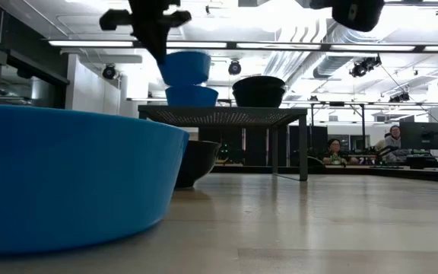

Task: Pick & Place Mini bowls
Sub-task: Stack the blue bowl on top of the other blue bowl on the shelf

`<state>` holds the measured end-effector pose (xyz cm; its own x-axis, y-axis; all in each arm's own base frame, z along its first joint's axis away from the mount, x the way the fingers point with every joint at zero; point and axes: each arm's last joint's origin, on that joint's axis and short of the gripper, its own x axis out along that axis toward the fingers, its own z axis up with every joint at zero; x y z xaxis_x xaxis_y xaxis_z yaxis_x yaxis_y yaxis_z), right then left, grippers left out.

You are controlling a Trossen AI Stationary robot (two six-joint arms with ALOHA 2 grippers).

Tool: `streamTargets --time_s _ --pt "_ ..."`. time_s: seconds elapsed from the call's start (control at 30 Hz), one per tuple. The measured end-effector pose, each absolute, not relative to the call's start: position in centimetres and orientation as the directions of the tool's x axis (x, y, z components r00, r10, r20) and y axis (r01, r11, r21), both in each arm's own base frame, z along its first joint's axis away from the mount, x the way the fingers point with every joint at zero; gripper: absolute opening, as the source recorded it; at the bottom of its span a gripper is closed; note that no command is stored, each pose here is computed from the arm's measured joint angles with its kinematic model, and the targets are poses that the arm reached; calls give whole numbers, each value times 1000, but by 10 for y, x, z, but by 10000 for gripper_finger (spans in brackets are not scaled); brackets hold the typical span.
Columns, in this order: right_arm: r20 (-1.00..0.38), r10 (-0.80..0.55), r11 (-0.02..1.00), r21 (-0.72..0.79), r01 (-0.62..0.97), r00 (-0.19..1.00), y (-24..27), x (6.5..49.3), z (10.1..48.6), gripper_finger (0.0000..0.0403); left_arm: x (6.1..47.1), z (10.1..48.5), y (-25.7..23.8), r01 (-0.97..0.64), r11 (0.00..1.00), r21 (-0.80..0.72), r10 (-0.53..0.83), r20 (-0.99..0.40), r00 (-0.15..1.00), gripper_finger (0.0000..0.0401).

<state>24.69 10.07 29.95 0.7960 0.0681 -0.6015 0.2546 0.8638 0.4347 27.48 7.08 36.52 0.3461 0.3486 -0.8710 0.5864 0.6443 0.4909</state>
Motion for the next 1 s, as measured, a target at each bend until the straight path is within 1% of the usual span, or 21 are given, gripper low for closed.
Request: streamTargets --time_s 0.17,0.27,0.37,0.43,0.53,0.63,1.0 --pt "-618 73 859 438 266 783 101 246 291 112 280 356 84 642 617 454 338 -891 304 0" --pt "-627 76 850 448 278 776 100 245 288 112 290 351 87 640 613 464 334 -886 322 0" --pt "-631 85 841 461 284 771 101 245 287 112 291 344 87 665 611 428 322 -903 285 0" --pt "-630 84 841 460 284 772 101 245 287 112 293 347 88 664 594 455 331 -890 314 0" --pt "-630 84 840 461 285 772 101 245 287 112 294 342 88 680 598 425 320 -904 283 0" --pt "-630 81 841 460 287 772 100 245 287 112 296 343 89 672 592 445 329 -894 302 0" --pt "-627 64 843 451 294 776 100 245 287 112 297 341 89 676 593 437 325 -898 295 0"
